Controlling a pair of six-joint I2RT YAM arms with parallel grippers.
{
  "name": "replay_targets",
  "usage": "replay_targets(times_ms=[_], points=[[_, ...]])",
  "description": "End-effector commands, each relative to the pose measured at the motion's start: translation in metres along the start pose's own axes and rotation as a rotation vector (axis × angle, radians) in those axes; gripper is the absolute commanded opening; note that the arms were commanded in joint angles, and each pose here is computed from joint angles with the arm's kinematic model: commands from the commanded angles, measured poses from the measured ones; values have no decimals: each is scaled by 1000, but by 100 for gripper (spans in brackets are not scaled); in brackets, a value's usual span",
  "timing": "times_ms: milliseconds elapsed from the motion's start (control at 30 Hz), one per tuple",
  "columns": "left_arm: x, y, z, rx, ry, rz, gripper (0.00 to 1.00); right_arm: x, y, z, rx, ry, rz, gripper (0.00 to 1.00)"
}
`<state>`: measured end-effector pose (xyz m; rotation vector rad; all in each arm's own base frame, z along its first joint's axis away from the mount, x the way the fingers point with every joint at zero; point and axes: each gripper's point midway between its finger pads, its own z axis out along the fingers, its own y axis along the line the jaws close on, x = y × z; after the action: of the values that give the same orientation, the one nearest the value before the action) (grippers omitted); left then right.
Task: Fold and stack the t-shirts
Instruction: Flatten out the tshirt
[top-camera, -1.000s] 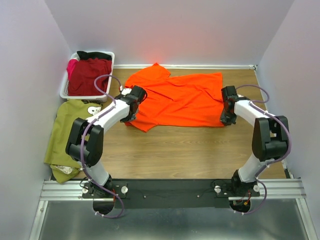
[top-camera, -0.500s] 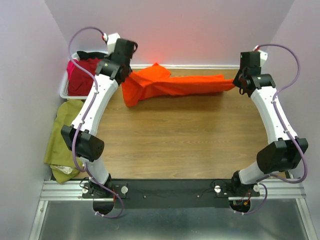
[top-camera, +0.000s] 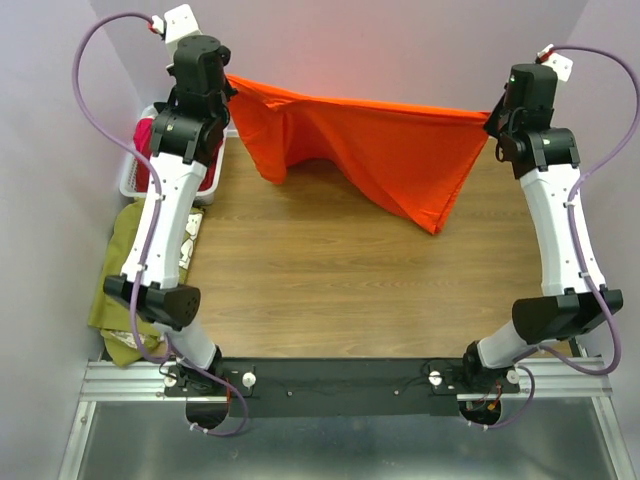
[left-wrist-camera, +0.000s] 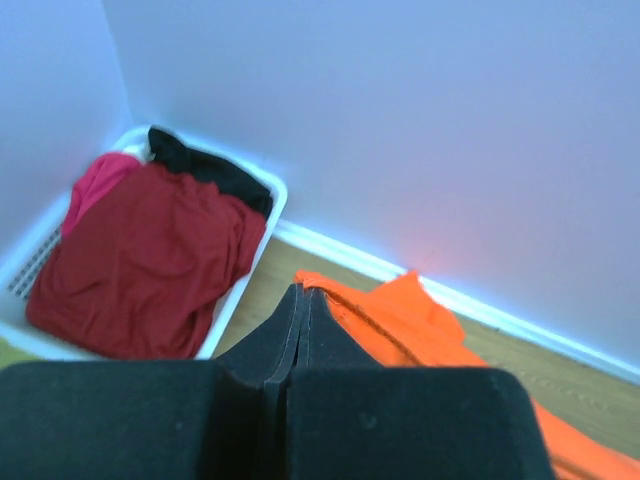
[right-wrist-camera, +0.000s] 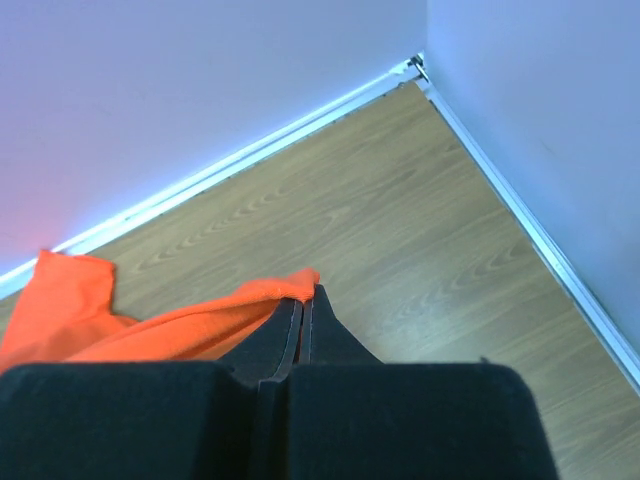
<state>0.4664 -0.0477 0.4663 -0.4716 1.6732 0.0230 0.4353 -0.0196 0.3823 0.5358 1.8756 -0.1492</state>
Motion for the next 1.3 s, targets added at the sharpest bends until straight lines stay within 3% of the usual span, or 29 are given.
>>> replay_targets(times_ms=[0, 233, 367, 467, 633, 800, 967, 1267], points=[[-64, 12, -41, 76, -220, -99, 0, -30, -19, -31, 29, -80, 34, 1], [-93, 24, -72, 109, -368, -168, 0, -66, -18, -73, -60, -200, 135, 1], [-107, 13, -67, 128, -393, -175, 0, -95, -8, -81, -107, -263, 173, 1], [-119, -6, -51, 169, -411, -183, 0, -102, 4, -61, -110, -271, 166, 1], [-101, -45, 13, 221, -343, -152, 0, -99, 27, -10, -91, -248, 138, 1], [-110, -56, 35, 288, -359, -195, 0, -120, 38, -1, -122, -296, 152, 1], [-127, -50, 26, 348, -417, -221, 0, -126, 44, -4, -159, -316, 154, 1], [-176, -33, -31, 358, -544, -199, 0, -127, 35, -39, -214, -341, 130, 1]])
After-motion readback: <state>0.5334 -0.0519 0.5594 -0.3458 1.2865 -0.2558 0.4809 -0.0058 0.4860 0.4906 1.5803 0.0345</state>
